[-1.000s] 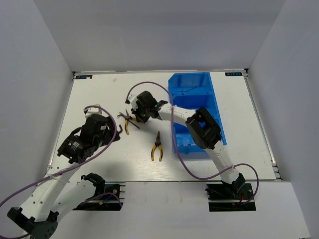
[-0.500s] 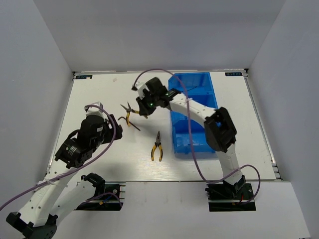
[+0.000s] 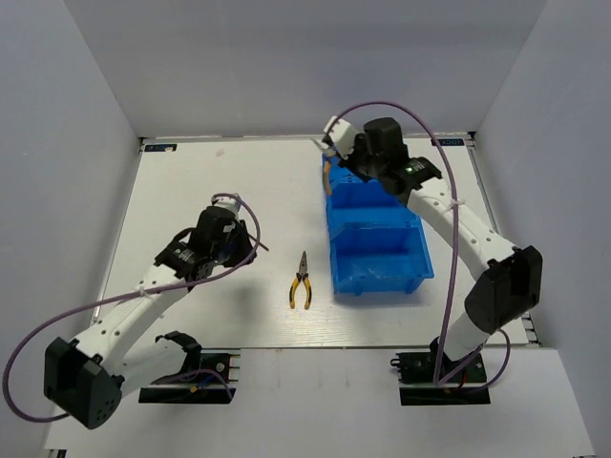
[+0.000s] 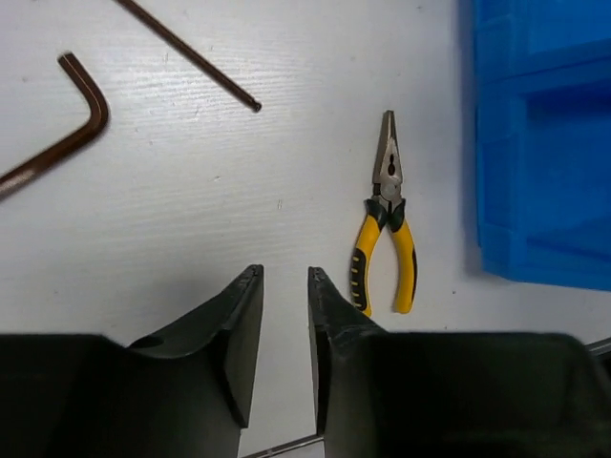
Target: Sort the tools into containers
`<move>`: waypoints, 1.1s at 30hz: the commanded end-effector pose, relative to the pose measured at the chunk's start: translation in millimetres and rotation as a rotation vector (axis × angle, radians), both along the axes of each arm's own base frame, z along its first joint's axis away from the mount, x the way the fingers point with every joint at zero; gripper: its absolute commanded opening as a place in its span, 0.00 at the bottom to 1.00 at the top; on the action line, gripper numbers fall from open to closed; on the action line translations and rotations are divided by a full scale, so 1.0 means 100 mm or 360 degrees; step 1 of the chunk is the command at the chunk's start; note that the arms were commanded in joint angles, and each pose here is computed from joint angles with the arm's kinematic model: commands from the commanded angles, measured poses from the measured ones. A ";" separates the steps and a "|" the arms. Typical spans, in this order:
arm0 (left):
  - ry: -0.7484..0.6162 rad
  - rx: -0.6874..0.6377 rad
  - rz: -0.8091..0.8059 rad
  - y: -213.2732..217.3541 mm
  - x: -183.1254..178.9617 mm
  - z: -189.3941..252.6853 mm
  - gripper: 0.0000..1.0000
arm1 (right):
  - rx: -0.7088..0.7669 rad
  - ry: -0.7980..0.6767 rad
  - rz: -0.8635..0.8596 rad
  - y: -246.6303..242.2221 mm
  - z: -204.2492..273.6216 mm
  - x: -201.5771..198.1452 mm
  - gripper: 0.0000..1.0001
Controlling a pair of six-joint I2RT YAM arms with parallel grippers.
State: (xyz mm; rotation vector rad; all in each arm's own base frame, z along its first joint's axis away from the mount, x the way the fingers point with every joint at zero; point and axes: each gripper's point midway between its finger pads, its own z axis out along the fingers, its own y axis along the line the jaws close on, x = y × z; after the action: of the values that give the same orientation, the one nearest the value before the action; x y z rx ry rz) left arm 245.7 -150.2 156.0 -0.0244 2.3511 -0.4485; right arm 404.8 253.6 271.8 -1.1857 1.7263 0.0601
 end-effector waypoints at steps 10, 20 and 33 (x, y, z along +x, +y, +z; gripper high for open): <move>0.0056 -0.0262 -0.0546 -0.79 0.08 -0.15 0.64 | -0.0629 -0.0567 -0.0397 -1.22 -0.28 0.27 0.00; 0.0359 -0.0060 -0.0867 -0.87 -0.29 -0.62 0.59 | -0.0637 -0.0517 -0.0411 -1.29 -0.62 0.26 0.13; 0.0525 0.0081 -0.0976 -1.06 -0.48 -0.98 0.59 | -0.0213 -0.0128 -0.0409 -1.21 -0.41 -0.28 0.69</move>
State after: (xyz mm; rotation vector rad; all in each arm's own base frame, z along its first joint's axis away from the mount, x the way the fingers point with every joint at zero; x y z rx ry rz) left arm 194.3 -244.8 50.2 0.6584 2.7061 -0.7180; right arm 392.0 129.5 209.7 -1.1427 1.7784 -0.3918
